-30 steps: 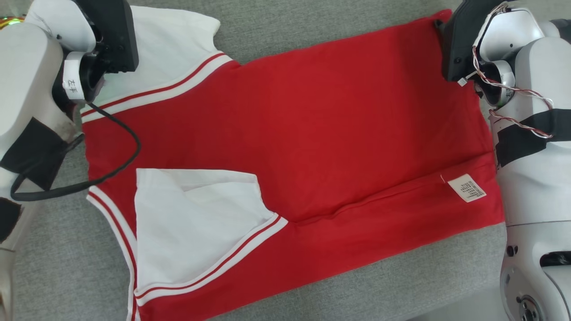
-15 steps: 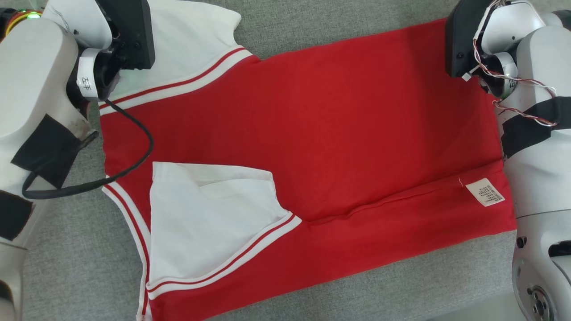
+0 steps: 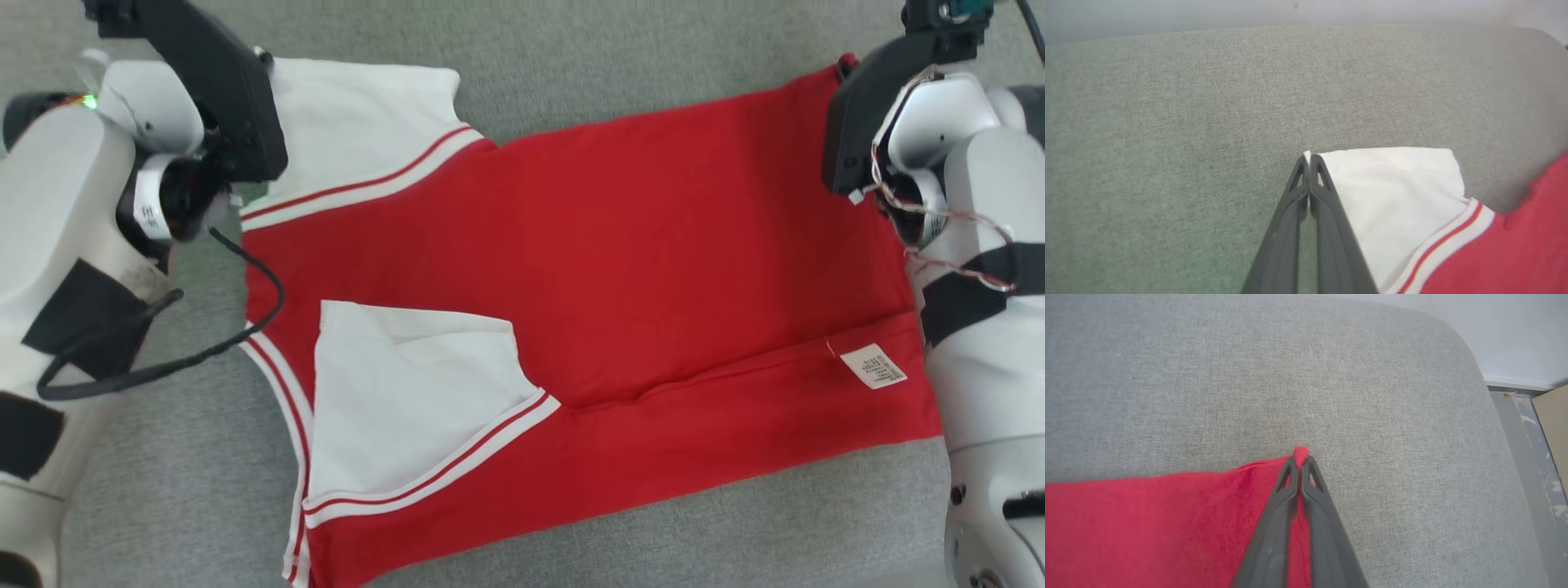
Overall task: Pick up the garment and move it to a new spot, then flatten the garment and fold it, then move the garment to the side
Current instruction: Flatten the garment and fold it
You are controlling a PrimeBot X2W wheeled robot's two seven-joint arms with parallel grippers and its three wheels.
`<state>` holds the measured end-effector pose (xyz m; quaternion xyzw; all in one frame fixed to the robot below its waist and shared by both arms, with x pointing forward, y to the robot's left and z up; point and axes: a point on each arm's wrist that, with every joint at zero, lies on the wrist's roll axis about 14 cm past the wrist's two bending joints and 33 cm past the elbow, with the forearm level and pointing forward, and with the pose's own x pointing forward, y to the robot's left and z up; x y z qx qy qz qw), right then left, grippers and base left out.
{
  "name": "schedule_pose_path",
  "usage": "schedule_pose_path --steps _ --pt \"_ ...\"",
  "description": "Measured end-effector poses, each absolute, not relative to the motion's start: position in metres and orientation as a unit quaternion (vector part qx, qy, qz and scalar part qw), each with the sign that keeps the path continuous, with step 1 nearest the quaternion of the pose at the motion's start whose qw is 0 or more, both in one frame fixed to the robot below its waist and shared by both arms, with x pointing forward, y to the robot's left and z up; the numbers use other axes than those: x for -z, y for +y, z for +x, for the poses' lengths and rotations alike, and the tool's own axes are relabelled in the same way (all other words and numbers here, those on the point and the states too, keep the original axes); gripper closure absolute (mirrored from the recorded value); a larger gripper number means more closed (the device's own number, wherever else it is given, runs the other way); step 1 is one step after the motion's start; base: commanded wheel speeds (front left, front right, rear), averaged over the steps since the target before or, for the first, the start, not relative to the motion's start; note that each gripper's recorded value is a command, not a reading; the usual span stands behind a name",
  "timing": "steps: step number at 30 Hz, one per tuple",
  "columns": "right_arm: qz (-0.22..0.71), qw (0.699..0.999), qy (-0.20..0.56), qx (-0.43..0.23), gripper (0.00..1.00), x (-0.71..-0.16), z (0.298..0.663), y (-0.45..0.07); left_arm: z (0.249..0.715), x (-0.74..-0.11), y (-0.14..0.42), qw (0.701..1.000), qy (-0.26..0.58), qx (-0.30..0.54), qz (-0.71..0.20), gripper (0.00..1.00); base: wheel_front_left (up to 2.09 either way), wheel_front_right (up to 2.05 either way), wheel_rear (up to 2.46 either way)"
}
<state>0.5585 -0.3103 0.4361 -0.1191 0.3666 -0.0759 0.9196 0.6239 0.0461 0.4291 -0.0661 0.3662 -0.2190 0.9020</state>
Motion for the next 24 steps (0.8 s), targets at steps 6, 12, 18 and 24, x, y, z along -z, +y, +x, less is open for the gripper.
schedule_pose_path --steps 6,12,18,24 --pt "-0.11 0.939 0.319 0.061 1.0 -0.451 0.544 -0.303 0.596 -0.452 0.049 0.901 0.349 0.242 -0.093 1.0 0.0 0.0 0.0" --pt "-0.122 0.948 0.29 0.048 1.0 -0.465 0.523 -0.298 0.568 -0.484 0.057 0.903 0.317 0.255 -0.137 1.0 0.0 0.0 0.0" --pt "-0.14 0.946 0.291 0.043 1.0 -0.47 0.497 -0.301 0.536 -0.509 0.066 0.904 0.289 0.265 -0.169 1.0 0.0 0.0 0.0" --pt "-0.162 0.939 0.3 0.043 1.0 -0.473 0.478 -0.309 0.501 -0.517 0.072 0.903 0.269 0.271 -0.195 1.0 0.0 0.0 0.0"
